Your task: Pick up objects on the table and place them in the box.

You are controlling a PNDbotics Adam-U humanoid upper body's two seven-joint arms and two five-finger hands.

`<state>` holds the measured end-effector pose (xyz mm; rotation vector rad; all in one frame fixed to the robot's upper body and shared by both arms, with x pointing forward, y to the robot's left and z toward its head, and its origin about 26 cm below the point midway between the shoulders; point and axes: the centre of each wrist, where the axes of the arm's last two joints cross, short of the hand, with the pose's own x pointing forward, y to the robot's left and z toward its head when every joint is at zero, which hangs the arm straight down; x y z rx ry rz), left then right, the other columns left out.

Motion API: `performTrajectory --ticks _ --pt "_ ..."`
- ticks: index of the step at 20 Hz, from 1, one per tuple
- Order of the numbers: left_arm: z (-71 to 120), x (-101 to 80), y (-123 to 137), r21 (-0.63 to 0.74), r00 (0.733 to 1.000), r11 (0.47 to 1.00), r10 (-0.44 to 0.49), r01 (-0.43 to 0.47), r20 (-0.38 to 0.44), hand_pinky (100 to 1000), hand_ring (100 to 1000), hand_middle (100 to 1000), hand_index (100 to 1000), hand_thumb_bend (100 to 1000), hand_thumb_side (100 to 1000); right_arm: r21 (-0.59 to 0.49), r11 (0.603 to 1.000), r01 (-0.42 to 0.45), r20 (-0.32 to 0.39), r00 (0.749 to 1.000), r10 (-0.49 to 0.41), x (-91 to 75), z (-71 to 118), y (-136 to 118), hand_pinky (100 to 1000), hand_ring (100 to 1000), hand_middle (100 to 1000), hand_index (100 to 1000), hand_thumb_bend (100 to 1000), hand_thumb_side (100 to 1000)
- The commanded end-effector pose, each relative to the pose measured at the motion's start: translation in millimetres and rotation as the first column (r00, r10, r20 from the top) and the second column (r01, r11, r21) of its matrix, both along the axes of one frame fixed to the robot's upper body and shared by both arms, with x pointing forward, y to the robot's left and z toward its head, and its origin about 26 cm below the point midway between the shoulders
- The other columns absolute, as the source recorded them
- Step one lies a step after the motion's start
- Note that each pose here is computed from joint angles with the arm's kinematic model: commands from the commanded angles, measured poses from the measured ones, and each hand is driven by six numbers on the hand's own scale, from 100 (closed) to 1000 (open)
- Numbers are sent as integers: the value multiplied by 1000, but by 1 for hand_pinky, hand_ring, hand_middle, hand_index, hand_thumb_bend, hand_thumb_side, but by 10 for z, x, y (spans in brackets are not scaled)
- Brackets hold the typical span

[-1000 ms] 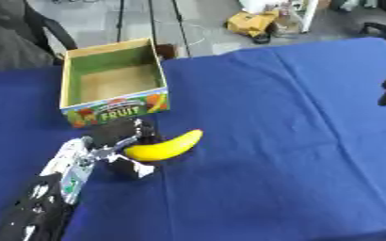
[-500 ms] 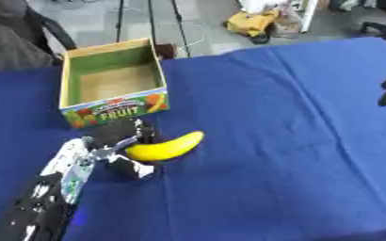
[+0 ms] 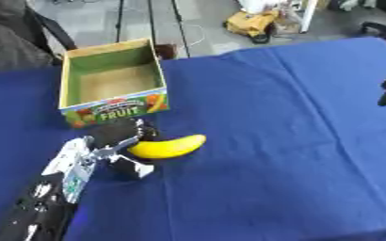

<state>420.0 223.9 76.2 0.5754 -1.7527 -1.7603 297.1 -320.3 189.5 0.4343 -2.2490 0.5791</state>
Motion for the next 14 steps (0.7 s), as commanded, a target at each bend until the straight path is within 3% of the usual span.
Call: performTrajectory --ticks 1,9,14 --pt "72 30 25 3 1000 1000 10 -10 23 443 443 424 666 137 274 -13 1000 -6 23 1000 6 -11 69 -6 549 662 659 706 100 523" --pt "95 33 40 -10 1000 1000 18 -17 22 448 448 428 669 144 289 -10 1000 -7 23 1000 7 -11 68 -6 549 661 659 706 100 523" --pt "96 29 38 4 1000 1000 3 -4 15 478 473 460 701 255 374 -11 1000 -7 22 1000 7 -10 68 -7 549 661 659 706 100 523"
